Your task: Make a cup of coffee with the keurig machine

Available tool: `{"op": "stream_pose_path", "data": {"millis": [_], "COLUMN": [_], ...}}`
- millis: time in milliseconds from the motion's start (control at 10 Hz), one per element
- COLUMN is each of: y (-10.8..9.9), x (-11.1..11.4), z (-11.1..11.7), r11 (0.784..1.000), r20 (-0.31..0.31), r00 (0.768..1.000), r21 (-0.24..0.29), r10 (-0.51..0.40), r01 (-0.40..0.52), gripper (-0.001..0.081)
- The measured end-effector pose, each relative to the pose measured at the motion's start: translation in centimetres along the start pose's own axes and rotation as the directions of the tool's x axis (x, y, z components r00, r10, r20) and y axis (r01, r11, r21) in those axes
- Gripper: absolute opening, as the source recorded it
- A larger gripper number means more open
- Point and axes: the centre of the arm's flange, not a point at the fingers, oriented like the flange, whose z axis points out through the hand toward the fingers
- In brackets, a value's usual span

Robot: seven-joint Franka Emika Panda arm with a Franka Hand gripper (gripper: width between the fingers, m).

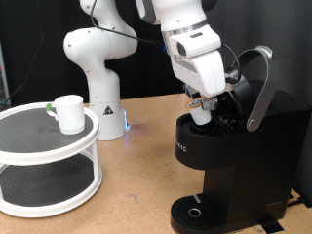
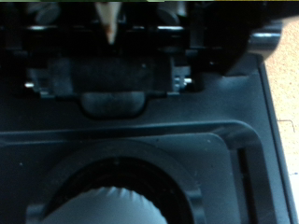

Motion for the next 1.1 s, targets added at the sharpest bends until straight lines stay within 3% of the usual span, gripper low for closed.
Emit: {"op": "stream_pose_path", "data": {"millis": [800,1100], "y": [0.3,0.7], "x": [0.2,0.4], "z": [0.1,2.5], "r11": [1.000,0.999], "r20": [0.010,0.046], "r00": [1.000,0.999], "r21": [0.026,0.036], "r10": [0.013,0.015], "r01": [-0.013,-0.016], "gripper": [0.0434,0.0434]}}
